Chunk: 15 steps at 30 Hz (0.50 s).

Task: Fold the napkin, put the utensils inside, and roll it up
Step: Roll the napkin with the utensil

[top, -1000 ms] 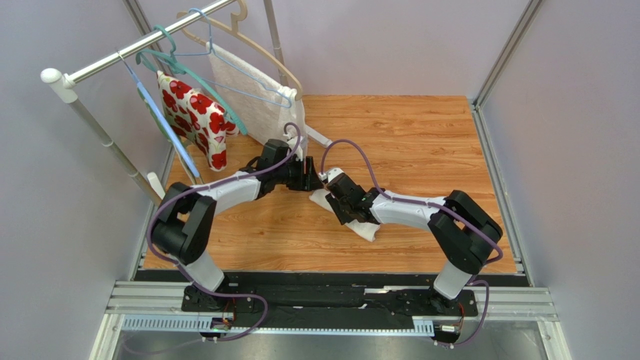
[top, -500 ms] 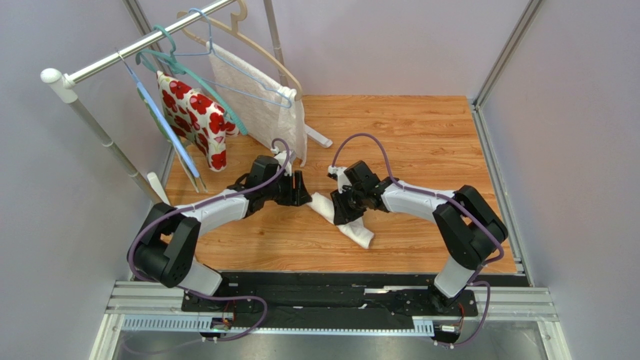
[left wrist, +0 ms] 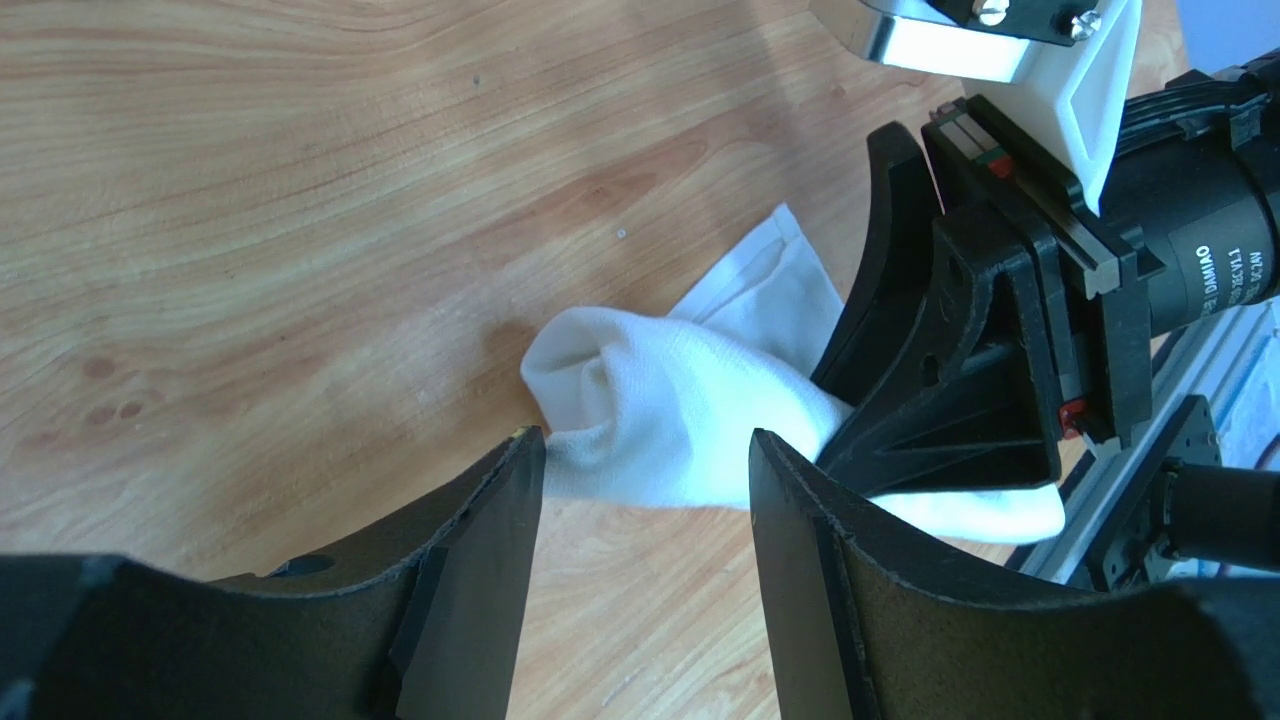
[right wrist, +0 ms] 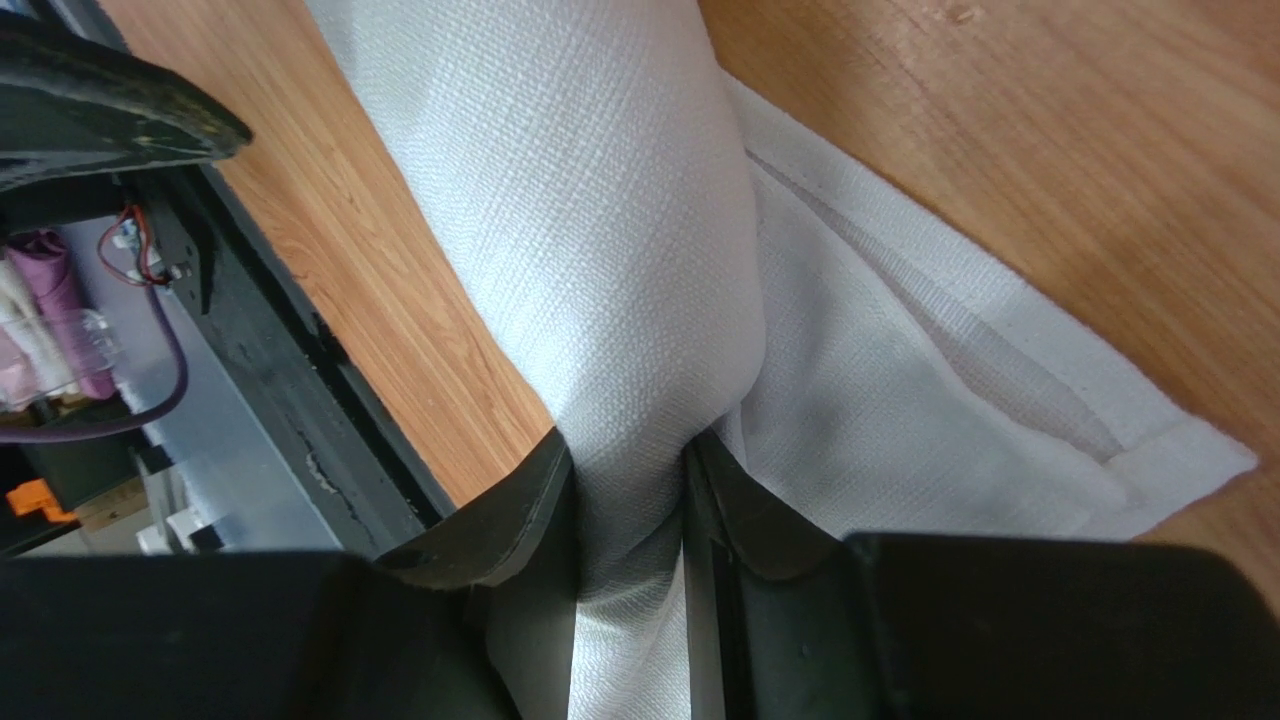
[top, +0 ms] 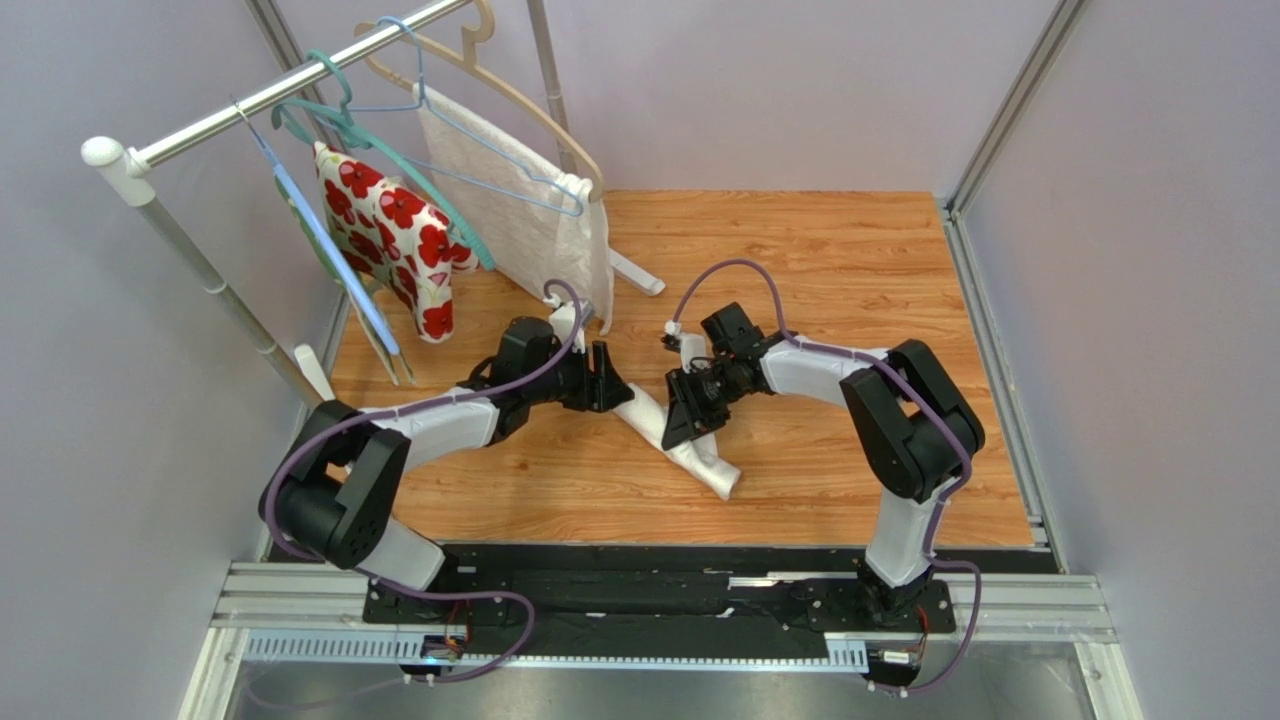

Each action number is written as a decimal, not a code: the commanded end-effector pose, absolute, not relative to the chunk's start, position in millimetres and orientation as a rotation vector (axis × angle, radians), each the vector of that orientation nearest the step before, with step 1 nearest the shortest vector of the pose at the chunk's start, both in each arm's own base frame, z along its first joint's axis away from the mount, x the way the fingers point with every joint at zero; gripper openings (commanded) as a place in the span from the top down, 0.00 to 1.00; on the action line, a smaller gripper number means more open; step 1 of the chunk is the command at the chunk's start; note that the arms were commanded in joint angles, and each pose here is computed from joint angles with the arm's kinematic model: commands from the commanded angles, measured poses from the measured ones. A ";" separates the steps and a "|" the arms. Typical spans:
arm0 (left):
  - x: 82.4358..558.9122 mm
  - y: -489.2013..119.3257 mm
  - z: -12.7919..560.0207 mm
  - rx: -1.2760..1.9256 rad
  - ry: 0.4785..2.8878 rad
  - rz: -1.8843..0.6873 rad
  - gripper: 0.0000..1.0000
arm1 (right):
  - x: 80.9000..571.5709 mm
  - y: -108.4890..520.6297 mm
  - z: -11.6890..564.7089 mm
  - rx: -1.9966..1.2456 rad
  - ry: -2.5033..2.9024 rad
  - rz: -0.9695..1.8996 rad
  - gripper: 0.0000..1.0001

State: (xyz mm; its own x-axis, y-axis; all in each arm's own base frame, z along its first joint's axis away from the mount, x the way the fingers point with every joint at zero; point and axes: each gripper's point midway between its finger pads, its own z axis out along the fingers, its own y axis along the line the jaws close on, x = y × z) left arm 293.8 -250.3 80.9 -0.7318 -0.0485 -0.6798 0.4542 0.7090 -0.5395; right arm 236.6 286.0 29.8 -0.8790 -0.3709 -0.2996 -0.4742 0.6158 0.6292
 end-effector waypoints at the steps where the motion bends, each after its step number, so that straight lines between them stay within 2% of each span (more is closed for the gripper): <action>1: 307.3 -262.0 87.9 0.307 2.145 -0.999 0.39 | 223.5 282.8 12.6 -0.713 2.788 1.168 0.76; 5: 309.9 -269.9 80.2 0.300 2.156 -1.046 0.41 | 226.4 284.9 10.5 -0.707 2.788 1.205 0.76; 7: 309.1 -272.3 79.1 0.303 2.158 -1.066 0.47 | 230.0 282.5 8.4 -0.688 2.793 1.205 0.76; 9: 307.0 -271.7 74.3 0.304 2.170 -1.067 0.58 | 235.8 281.6 10.1 -0.673 2.784 1.210 0.75; 10: 307.0 -271.1 72.4 0.302 2.176 -1.062 0.72 | 236.9 281.1 9.3 -0.666 2.788 1.210 0.75; 13: 306.7 -267.1 61.0 0.292 2.242 -1.021 0.93 | 245.4 281.7 20.7 -0.658 2.749 1.217 0.66; 14: 307.0 -266.3 56.0 0.289 2.266 -1.009 0.96 | 246.8 281.4 25.0 -0.660 2.743 1.206 0.58; 15: 307.7 -264.5 52.3 0.277 2.299 -0.988 1.00 | 249.0 281.3 30.2 -0.670 2.728 1.194 0.54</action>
State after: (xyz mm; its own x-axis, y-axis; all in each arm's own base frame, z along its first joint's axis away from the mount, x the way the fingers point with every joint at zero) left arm 297.7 -264.3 54.0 -0.7816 -0.0652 -0.6204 0.4229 0.6757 -0.6038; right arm 238.0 289.5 29.9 -0.9052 -0.3590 -0.2273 -0.4025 0.5532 0.7293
